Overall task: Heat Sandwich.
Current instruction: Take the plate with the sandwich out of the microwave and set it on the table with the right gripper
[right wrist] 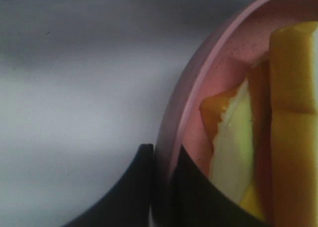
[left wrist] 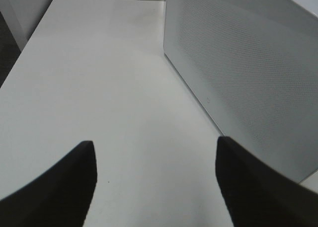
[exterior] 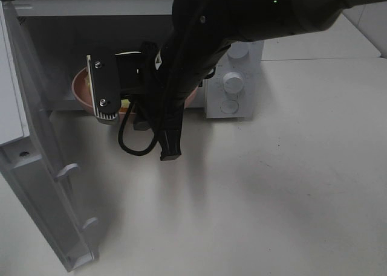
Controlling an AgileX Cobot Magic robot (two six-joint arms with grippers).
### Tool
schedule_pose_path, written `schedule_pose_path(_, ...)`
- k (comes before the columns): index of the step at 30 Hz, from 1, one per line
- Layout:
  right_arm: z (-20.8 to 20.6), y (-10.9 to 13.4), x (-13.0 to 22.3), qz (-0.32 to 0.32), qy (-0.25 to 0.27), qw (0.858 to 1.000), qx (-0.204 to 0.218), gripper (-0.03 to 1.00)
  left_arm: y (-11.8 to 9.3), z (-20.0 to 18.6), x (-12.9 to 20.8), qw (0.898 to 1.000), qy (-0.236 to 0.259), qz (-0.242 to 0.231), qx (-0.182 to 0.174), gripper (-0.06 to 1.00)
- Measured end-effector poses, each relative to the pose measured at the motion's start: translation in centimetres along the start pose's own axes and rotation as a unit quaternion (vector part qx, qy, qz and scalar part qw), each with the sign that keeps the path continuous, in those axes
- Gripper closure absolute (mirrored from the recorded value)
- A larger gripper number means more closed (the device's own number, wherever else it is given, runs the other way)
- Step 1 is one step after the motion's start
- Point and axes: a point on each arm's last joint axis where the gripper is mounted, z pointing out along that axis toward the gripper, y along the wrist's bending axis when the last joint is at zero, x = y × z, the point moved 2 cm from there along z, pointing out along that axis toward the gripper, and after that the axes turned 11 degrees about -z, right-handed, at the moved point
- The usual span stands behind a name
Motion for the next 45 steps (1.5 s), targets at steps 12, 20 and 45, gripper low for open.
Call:
schedule_pose_path(12, -3.7, 3.2, 0.9, 0.001, 0.014, 1.0, 0.004, 0.88, 0.0, 0.0, 0.0, 1.0, 0.0, 0.0, 0.0, 0.3)
schedule_pose_path(20, -5.3, 5.6, 1.0, -0.012, 0.013, 1.0, 0.0, 0.88, 0.0, 0.0, 0.0, 1.0, 0.0, 0.0, 0.0, 0.3)
schedule_pose_path(45, -11.1, 13.2, 3.4, 0.039, 0.004, 0.999, 0.009, 0.88, 0.0, 0.0, 0.0, 1.0, 0.0, 0.0, 0.0, 0.3)
